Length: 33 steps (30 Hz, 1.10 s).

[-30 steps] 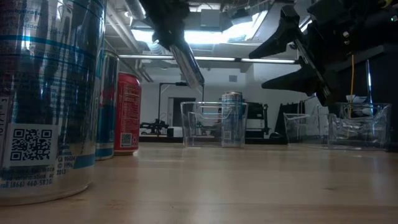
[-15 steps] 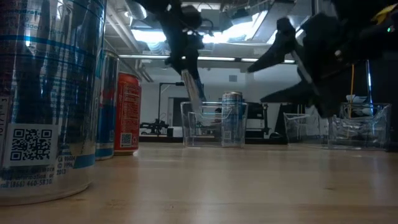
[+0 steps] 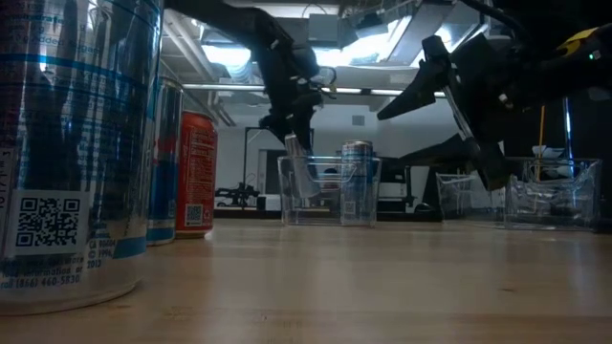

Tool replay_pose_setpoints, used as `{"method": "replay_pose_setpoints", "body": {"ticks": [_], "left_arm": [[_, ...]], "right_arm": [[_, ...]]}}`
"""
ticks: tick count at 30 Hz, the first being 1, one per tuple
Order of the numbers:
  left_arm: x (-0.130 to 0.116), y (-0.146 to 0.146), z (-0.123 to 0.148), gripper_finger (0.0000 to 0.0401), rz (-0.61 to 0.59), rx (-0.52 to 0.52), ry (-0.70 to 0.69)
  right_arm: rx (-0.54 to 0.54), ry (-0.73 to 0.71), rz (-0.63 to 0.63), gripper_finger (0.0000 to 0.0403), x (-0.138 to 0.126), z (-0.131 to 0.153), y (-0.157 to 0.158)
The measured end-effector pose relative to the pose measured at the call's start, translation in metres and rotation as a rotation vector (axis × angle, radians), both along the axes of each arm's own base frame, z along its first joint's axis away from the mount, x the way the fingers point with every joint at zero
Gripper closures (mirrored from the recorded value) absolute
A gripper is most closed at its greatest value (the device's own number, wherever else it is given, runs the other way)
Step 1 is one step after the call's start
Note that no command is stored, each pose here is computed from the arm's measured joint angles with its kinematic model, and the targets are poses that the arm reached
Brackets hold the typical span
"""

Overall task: Sort soda cans
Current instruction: Put the blue soda can into the middle transparent bin

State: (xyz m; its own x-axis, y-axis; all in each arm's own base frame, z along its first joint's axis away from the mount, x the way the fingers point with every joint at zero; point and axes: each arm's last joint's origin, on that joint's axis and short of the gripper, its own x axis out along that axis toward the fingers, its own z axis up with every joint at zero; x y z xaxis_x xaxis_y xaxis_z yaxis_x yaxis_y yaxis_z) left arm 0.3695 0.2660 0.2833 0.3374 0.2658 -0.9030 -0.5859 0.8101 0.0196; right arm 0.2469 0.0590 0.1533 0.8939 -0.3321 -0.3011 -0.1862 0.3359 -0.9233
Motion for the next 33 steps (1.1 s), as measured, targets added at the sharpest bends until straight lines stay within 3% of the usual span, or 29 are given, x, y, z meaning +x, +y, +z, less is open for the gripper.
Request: {"method": "replay_pose_setpoints", "body": {"ticks": [14,26,33], "left_arm": [[0.000,0.005,-0.007,0.0172,0.034,-0.012,0.002],[0.006,0.015,-0.039,0.0171,0.055,-0.051,0.060],[0.006,0.020,-0.042,0.0129,0.054,-0.044,0.058]], "right_arm": [[0.000,-0.001,0.000,0.0093,0.000,0.000,0.000],[-0.001,0.003,0.001,0.0093,0.000,0.000,0.000],[-0.001,0.005,0.002,0.0093,0.000,0.000,0.000]]}}
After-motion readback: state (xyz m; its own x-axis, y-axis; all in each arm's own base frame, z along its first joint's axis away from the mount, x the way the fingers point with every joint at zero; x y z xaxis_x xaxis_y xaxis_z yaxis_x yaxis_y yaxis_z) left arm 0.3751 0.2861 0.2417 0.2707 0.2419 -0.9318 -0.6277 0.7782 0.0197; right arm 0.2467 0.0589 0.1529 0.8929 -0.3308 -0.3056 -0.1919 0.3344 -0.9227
